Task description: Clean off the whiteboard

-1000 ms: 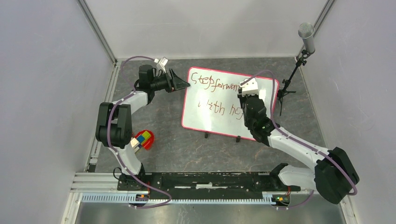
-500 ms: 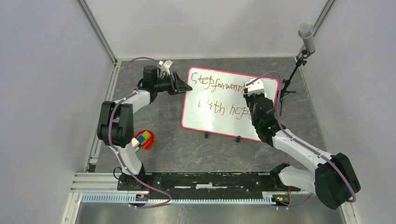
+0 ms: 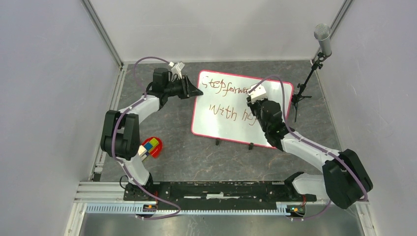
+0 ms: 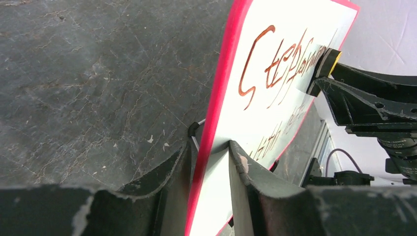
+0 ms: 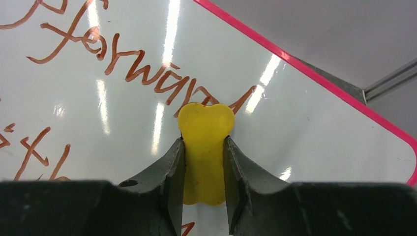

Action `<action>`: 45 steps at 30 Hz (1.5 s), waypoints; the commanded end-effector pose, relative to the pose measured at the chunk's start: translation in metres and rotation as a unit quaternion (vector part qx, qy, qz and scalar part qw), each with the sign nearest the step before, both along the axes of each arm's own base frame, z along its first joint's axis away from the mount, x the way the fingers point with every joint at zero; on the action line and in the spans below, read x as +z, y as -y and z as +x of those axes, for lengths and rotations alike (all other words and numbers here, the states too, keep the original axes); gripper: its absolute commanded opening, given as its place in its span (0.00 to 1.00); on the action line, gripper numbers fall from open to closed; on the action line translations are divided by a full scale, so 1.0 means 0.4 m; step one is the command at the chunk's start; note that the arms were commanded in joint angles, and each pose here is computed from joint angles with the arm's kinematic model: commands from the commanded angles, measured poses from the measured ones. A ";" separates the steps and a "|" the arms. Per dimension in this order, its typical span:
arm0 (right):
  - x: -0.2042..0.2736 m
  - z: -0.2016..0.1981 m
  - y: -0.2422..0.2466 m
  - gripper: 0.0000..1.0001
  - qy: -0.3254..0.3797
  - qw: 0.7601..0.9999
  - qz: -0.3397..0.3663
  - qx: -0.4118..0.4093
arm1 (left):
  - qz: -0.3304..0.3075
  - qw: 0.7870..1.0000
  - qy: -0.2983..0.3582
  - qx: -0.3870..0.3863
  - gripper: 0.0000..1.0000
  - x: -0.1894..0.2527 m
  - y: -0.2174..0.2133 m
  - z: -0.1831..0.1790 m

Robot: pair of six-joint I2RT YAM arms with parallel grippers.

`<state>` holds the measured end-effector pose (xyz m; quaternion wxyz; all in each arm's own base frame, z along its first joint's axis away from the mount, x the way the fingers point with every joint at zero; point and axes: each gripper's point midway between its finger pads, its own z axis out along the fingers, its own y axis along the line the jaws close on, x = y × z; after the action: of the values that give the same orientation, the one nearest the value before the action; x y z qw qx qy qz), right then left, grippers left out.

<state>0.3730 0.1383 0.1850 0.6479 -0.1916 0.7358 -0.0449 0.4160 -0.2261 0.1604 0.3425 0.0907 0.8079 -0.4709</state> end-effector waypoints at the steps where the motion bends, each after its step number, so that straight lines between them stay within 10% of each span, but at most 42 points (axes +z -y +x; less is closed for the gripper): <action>1: 0.045 0.015 -0.074 0.12 0.014 0.999 0.027 0.045 | 0.035 0.998 0.047 0.019 0.39 0.022 -0.017 0.008; 11: 0.063 0.009 -0.203 0.10 0.013 0.995 0.046 0.090 | 0.052 0.997 0.045 0.029 0.30 -0.007 -0.029 0.013; 26: 0.071 0.031 0.061 0.09 0.029 0.996 0.038 -0.072 | 0.060 0.996 0.060 0.038 0.27 -0.004 -0.036 0.010; 30: 0.062 0.016 0.052 0.10 0.028 0.998 0.036 -0.048 | 0.055 0.995 0.067 0.041 0.35 0.013 -0.034 0.006; 40: 0.063 0.001 0.018 0.11 0.028 0.998 0.054 -0.006 | -0.050 0.993 0.076 0.070 0.94 0.130 -0.021 0.007; 45: 0.076 0.001 0.010 0.11 0.033 0.998 0.055 0.003 | -0.139 0.979 0.127 0.079 1.00 0.222 -0.040 0.035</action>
<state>0.3744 0.1282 0.1964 0.6591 -0.1577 0.7348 -0.0281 0.4189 -0.2168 0.1913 0.4222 0.0482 0.7721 -0.4725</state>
